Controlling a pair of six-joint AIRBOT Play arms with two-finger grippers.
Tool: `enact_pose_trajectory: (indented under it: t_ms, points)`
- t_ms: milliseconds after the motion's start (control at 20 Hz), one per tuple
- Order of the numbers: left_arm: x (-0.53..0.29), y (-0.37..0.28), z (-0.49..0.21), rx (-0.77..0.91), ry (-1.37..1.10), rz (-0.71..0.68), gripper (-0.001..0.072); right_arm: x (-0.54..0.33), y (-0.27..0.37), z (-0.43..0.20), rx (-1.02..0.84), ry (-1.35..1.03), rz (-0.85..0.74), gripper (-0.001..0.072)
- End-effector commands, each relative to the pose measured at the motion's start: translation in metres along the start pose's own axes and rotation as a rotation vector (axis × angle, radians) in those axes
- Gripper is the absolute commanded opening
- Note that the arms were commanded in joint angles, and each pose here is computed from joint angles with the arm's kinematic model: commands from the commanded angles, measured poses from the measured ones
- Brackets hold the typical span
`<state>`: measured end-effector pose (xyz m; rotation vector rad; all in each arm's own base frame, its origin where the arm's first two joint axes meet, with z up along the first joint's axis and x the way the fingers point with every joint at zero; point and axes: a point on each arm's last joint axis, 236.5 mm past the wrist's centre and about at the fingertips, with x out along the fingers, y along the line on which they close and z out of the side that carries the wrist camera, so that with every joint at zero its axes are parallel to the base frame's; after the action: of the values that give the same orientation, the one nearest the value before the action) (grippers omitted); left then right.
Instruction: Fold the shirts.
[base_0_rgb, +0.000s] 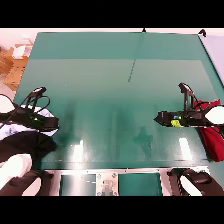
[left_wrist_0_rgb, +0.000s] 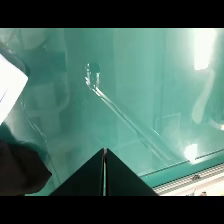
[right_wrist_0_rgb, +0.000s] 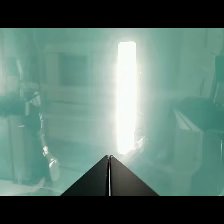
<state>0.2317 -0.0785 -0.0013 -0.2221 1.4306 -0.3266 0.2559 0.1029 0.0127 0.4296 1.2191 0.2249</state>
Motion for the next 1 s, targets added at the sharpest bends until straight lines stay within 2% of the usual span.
enact_pose_trajectory:
  t_ms: [0, 50, 200, 300, 350, 450, 650, 700, 750, 800, 950]
  points:
    - [0.000, 0.008, 0.005, 0.007, -0.020, 0.033, 0.0026, 0.000, 0.001, 0.000, -0.001, 0.000, 0.001, 0.0018]
    - [-0.002, 0.021, 0.008, 0.023, -0.034, 0.093, 0.0026, 0.000, 0.001, 0.000, -0.001, 0.000, 0.002, 0.0018]
    - [-0.029, 0.094, 0.026, 0.018, -0.102, 0.423, 0.0036, 0.000, 0.001, 0.000, -0.001, 0.000, 0.001, 0.0018]
    - [-0.048, 0.126, 0.048, 0.064, -0.190, 0.583, 0.0720, 0.000, 0.001, 0.000, -0.001, 0.000, 0.001, 0.0018]
    - [-0.051, 0.134, 0.060, 0.098, -0.228, 0.624, 0.0664, 0.000, 0.001, 0.000, -0.001, 0.000, 0.001, 0.0018]
    - [-0.036, 0.144, 0.070, 0.166, -0.197, 0.646, 0.0665, 0.000, 0.001, 0.000, -0.001, 0.000, 0.001, 0.0018]
    - [0.016, 0.192, 0.056, 0.238, 0.066, 0.735, 0.0660, 0.000, 0.001, 0.000, -0.001, 0.000, 0.001, 0.0018]
    - [0.024, 0.201, 0.053, 0.257, 0.112, 0.754, 0.0507, 0.000, 0.001, 0.000, -0.001, 0.000, 0.001, 0.0018]
    - [0.029, 0.205, 0.052, 0.265, 0.140, 0.759, 0.0297, 0.000, 0.001, 0.000, -0.001, 0.000, 0.001, 0.0018]
    - [0.031, 0.206, 0.052, 0.265, 0.150, 0.758, 0.0024, 0.000, 0.001, 0.000, -0.001, -0.001, 0.001, 0.0018]
    - [0.017, 0.199, 0.068, 0.230, 0.116, 0.751, 0.0025, 0.000, 0.001, 0.000, -0.001, 0.000, 0.001, 0.0018]
